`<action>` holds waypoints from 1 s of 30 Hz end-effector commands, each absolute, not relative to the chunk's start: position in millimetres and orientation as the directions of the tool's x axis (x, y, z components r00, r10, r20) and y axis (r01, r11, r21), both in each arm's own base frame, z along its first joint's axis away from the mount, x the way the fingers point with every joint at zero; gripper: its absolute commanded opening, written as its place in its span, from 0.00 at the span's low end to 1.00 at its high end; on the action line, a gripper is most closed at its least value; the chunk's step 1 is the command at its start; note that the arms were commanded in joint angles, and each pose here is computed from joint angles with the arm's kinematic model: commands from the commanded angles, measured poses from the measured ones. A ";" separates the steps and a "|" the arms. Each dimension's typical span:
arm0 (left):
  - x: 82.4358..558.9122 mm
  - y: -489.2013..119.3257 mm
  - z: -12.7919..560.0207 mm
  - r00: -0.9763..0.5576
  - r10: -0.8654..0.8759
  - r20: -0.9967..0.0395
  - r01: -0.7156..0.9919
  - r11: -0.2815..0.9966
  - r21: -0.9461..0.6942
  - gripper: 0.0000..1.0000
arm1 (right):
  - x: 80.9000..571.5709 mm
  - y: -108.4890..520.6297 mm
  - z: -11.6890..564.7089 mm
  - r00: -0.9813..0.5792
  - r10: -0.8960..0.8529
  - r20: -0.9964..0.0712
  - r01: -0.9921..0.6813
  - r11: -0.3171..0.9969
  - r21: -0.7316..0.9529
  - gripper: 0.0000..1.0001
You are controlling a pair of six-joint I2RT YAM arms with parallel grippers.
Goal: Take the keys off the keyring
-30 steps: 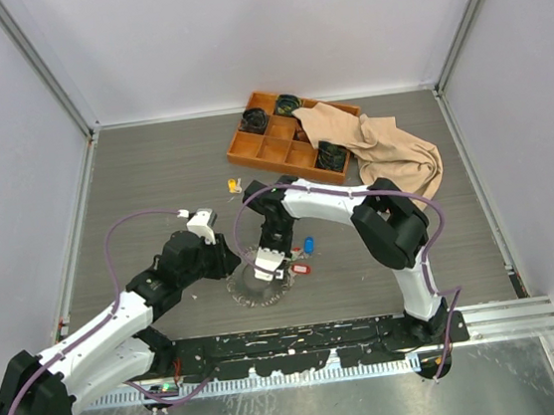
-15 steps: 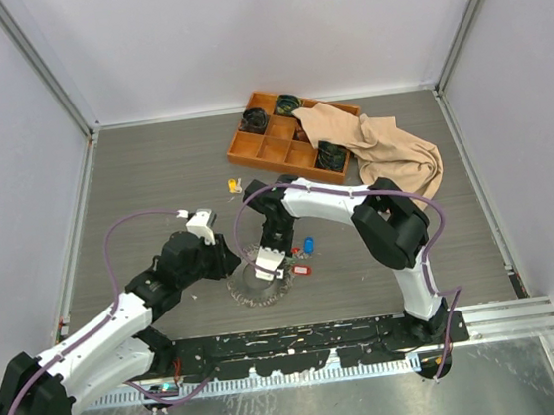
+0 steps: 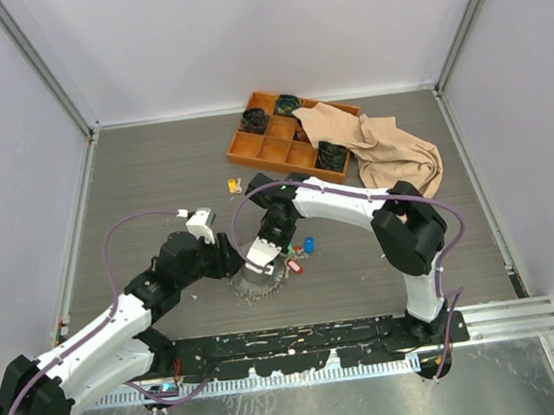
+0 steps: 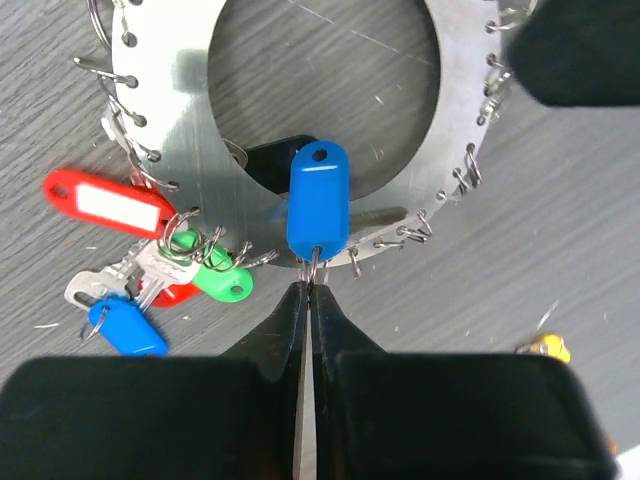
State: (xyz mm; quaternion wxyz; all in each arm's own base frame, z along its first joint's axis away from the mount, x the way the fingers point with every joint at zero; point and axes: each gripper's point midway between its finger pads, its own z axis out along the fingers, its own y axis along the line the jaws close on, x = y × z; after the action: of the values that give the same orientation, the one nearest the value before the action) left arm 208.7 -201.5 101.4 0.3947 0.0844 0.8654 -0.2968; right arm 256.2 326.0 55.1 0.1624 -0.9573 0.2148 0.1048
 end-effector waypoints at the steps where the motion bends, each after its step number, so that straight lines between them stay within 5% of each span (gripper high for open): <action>1: 214.8 -220.9 135.5 -0.611 -0.167 -0.774 0.460 0.721 -0.518 0.49 | 270.1 329.9 96.9 0.805 -0.533 -0.263 -0.593 -0.704 -0.391 0.01; 6: 215.7 -222.4 147.2 -0.505 -0.109 -0.856 0.577 0.695 -0.428 0.60 | 268.1 323.7 110.0 0.711 -0.626 -0.321 -0.697 -0.564 -0.443 0.01; 15: 201.3 -232.9 185.5 -0.074 -0.099 -0.992 0.836 0.537 -0.116 0.63 | 253.7 316.3 138.0 0.537 -0.594 -0.599 -0.842 -0.340 -0.418 0.01; 30: 227.3 -269.5 206.9 0.152 -0.001 -0.988 0.874 0.467 0.134 0.66 | 237.2 304.1 147.5 0.476 -0.535 -0.698 -0.879 -0.306 -0.364 0.01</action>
State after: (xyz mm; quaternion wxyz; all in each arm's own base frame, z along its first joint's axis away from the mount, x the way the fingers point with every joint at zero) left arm 214.8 -254.2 170.7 0.5987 0.3570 0.6231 -0.3549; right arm 238.2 292.2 117.0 0.3324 -0.7865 0.4780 0.2062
